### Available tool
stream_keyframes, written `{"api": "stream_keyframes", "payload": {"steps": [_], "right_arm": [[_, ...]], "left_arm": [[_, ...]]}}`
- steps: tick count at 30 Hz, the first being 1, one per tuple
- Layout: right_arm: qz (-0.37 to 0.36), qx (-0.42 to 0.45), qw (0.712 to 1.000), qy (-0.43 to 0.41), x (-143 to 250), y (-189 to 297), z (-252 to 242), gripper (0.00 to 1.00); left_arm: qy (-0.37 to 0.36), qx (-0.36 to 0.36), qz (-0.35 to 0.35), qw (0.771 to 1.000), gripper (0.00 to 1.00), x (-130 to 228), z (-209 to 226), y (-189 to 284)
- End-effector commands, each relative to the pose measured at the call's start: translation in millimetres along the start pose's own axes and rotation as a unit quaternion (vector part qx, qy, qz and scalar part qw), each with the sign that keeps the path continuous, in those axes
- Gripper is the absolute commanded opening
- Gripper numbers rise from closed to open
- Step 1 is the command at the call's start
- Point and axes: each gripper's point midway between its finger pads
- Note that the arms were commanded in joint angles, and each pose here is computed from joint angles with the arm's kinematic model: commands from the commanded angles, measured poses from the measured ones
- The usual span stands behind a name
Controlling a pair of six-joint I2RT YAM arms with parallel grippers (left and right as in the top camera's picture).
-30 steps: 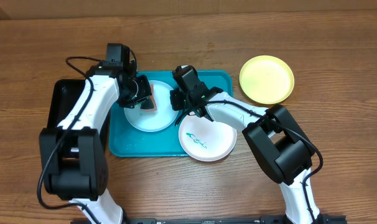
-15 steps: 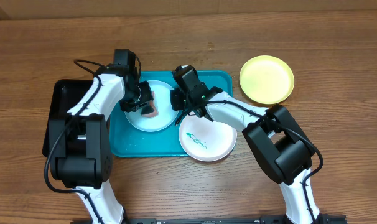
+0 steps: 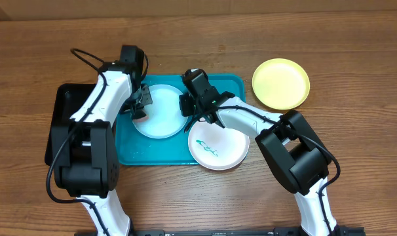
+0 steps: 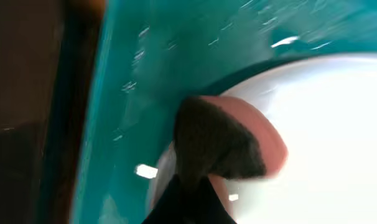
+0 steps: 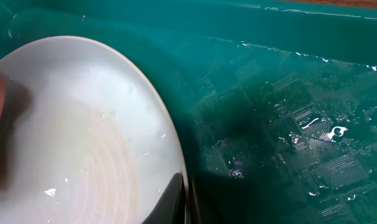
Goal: Clean dirty plates on tray and stack at the side
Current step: 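Scrub the light blue plate with the sponge in the left gripper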
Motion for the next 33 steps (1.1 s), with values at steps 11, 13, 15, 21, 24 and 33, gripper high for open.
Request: {"api": "stream_keyframes", "payload": {"steps": [11,13,15,21,24,33], "right_arm": [[0.008,0.037,0.999,-0.001,8,-1,-18,0.04],[0.007,0.037,0.999,-0.001,7,-1,-18,0.04],[0.008,0.037,0.999,-0.001,8,-1,-18,0.04],[0.011,0.038,0.999,-0.001,9,-1,-18,0.04],[0.014,0.038,0.999,-0.001,11,-1,-18,0.04],[0.012,0.038,0.999,-0.001,9,-1,-18,0.04]], "left_arm": [[0.005,0.138,0.073,0.988,0.04,38,-64,-6],[-0.001,0.128,0.073,0.989,0.04,44,-63,-9],[-0.006,0.122,0.075,0.99,0.04,50,-63,-12],[-0.04,0.042,0.058,0.997,0.04,52,-33,-19],[-0.047,-0.051,0.026,0.997,0.04,42,4,-19],[-0.055,-0.168,-0.051,0.983,0.04,8,39,6]]}}
Point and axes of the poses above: each gripper's point midway between its finger pads, its own y axis back along the fingers, its own z axis along the line the jaws close on, x = y × z, and after that the axes turned 14 degrees about y, right-handed
